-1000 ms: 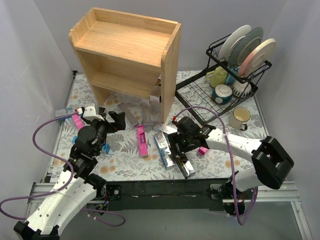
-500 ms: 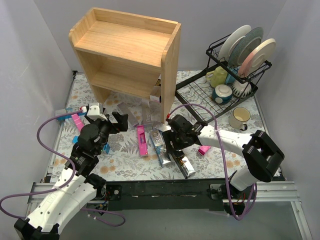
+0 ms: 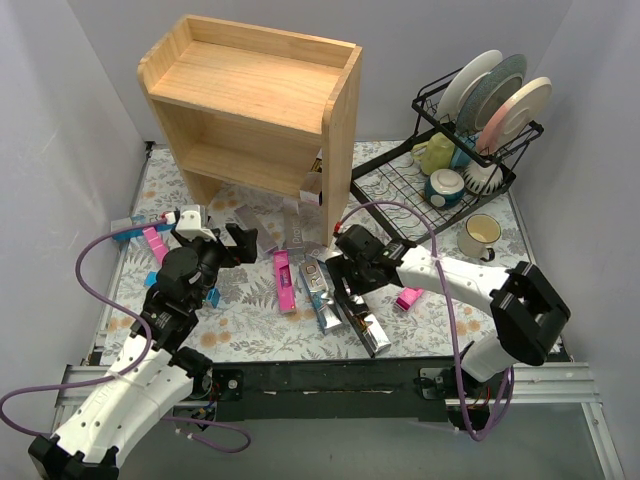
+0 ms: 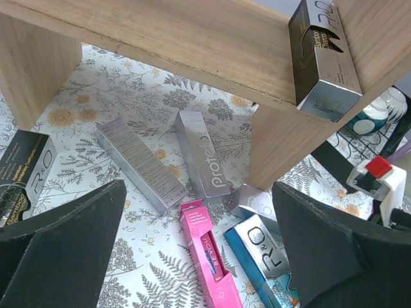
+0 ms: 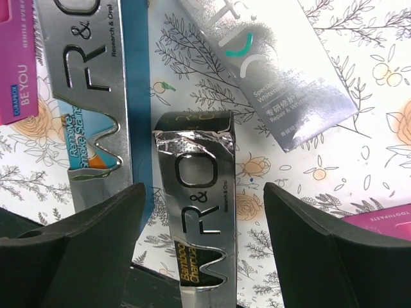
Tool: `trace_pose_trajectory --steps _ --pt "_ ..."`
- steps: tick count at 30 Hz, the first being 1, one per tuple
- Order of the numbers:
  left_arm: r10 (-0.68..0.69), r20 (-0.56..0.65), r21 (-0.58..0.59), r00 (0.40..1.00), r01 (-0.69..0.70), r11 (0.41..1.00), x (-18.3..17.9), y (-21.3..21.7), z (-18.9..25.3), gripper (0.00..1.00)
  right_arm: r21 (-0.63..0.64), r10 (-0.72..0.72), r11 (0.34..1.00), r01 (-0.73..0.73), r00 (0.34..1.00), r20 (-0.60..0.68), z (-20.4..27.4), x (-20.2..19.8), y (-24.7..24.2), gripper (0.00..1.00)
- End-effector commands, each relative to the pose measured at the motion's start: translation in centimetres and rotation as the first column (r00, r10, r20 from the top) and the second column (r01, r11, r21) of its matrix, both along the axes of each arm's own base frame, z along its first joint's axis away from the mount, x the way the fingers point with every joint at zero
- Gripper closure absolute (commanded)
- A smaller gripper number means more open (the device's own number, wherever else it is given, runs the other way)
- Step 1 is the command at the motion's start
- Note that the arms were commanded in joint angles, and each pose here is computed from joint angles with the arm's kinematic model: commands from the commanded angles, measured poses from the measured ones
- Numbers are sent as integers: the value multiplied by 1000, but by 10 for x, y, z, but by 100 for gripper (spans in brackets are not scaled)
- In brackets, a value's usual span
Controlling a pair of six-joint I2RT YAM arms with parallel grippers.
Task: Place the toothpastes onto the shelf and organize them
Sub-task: Pick up the toothpaste from the center of the board.
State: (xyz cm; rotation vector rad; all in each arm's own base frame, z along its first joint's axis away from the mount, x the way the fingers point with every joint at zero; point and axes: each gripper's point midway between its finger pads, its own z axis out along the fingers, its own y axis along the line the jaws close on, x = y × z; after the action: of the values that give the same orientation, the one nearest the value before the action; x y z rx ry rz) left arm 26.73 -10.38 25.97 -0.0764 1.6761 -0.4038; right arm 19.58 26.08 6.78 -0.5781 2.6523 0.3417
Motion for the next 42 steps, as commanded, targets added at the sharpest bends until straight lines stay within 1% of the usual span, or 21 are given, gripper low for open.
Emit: trace_pose_trajectory --steps 1,6,13,17,22,23,24,26,27,29,30,31,32,33,34,35,36,37,38,40,42 --pt "-17 -8 19 1000 17 1000 -1 -2 -4 2 -9 24 1000 -24 1000 -15 -10 3 11 18" --pt "-24 -16 20 1000 24 1000 0 -4 -6 2 -60 45 997 -47 998 -42 -26 0 9 19" --pt "-28 -19 9 999 28 1000 1 -6 -8 2 -177 32 983 -41 998 -54 -46 -5 -3 21" --pt "-53 -71 23 996 55 998 7 -15 -19 2 -207 8 978 -19 998 -54 -51 -7 -8 23" --pt "-109 -118 -3 987 110 994 10 -30 -25 2 -230 -3 973 -9 999 -55 -54 -8 -14 25" --pt "-141 -126 -16 982 140 990 8 -36 -25 2 -235 -6 972 -8 998 -57 -55 -8 -15 27" --pt "-158 -134 -29 978 156 987 9 -41 -24 2 -232 -6 973 -6 999 -51 -52 -8 -16 31" --pt "-195 -150 -66 969 187 980 7 -51 -22 2 -226 -15 974 5 999 -42 -49 -7 -17 35" --pt "-215 -155 -74 964 206 976 6 -57 -21 2 -212 -11 977 5 999 -31 -43 -7 -16 40" --pt "-254 -165 -88 953 243 966 0 -71 -20 2 -201 -15 979 10 1000 -21 -36 -6 -15 46" --pt "-248 -166 -85 954 237 968 0 -74 -20 2 -191 -19 982 16 1000 -15 -29 -5 -15 48" --pt "-253 -168 -82 953 242 967 -2 -81 -18 2 -191 -25 981 23 1000 -5 -24 -4 -16 49" --pt "-293 -173 -76 940 284 956 -13 -98 -19 2 -186 -30 982 30 1000 2 -20 -3 -17 49" --pt "-302 -169 -72 938 294 953 -17 -106 -17 2 -179 -37 983 38 999 13 -11 -2 -17 49" --pt "-270 -175 -54 947 264 963 -15 -111 -18 2 -178 -49 983 53 998 27 -6 1 -19 49" --pt "-320 -177 -62 931 314 947 -31 -131 -17 2 -173 -63 983 68 997 37 -2 4 -22 49" --pt "-325 -182 -62 928 319 946 -36 -140 -18 2 -161 -78 983 85 996 48 6 7 -24 50" --pt "-295 -173 -56 940 290 955 -36 -143 -16 2 -157 -92 983 99 994 54 11 9 -27 50" --pt "-334 -177 -51 926 330 943 -48 -162 -17 2 -145 -123 981 130 991 60 16 15 -32 50" --pt "-284 -170 -52 944 279 959 -50 -171 -15 2 -100 -161 981 168 984 73 30 23 -37 51" --pt "-289 -171 -38 942 287 957 -64 -196 -16 2 -40 -216 975 219 974 71 44 35 -44 52"
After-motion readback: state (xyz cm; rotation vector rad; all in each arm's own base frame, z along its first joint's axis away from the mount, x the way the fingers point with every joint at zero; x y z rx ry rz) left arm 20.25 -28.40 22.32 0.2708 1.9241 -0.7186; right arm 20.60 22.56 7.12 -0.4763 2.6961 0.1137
